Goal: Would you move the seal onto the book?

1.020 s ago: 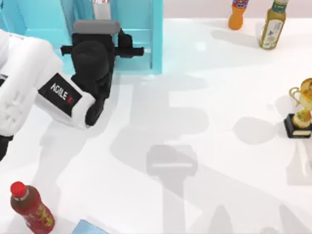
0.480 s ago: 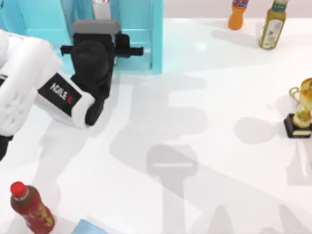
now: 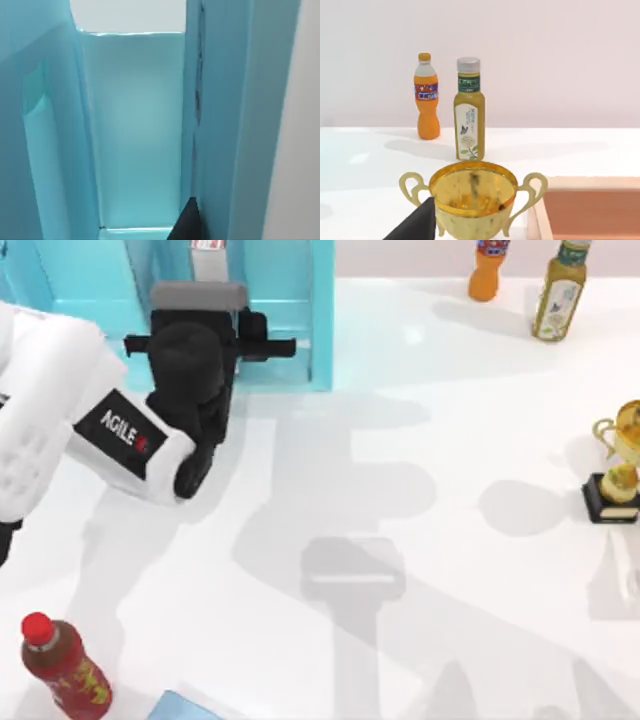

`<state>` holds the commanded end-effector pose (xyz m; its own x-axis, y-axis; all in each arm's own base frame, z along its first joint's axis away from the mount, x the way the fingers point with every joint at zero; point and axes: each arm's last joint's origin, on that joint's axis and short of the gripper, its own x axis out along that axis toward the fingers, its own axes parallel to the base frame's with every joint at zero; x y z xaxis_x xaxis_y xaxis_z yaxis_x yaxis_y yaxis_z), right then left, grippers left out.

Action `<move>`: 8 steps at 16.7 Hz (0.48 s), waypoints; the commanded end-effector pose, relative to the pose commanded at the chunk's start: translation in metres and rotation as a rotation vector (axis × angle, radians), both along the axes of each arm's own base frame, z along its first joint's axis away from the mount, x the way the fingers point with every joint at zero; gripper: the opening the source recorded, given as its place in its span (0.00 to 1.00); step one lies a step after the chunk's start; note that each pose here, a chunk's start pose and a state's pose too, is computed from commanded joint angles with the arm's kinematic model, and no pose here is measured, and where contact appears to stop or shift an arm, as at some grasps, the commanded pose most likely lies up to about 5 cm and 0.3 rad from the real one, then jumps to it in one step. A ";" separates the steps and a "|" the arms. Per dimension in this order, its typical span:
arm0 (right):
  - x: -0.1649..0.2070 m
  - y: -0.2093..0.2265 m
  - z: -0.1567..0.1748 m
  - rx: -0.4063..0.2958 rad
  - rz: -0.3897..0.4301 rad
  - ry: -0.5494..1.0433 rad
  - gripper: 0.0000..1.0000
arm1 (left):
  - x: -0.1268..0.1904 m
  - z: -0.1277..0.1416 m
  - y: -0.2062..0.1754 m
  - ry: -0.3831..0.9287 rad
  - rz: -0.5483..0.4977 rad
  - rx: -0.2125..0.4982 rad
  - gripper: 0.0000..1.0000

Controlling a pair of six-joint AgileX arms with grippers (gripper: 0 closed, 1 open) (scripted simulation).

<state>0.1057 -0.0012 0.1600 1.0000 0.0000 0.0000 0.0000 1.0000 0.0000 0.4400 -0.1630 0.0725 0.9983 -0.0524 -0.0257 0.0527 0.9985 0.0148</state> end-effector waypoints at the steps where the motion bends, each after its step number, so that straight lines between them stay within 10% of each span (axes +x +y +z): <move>1: 0.000 0.000 0.000 0.000 0.000 0.000 1.00 | -0.005 0.006 -0.003 0.013 0.000 0.006 0.00; 8: 0.000 0.000 0.000 0.000 0.000 0.000 1.00 | -0.073 0.127 -0.014 -0.036 0.001 -0.018 0.00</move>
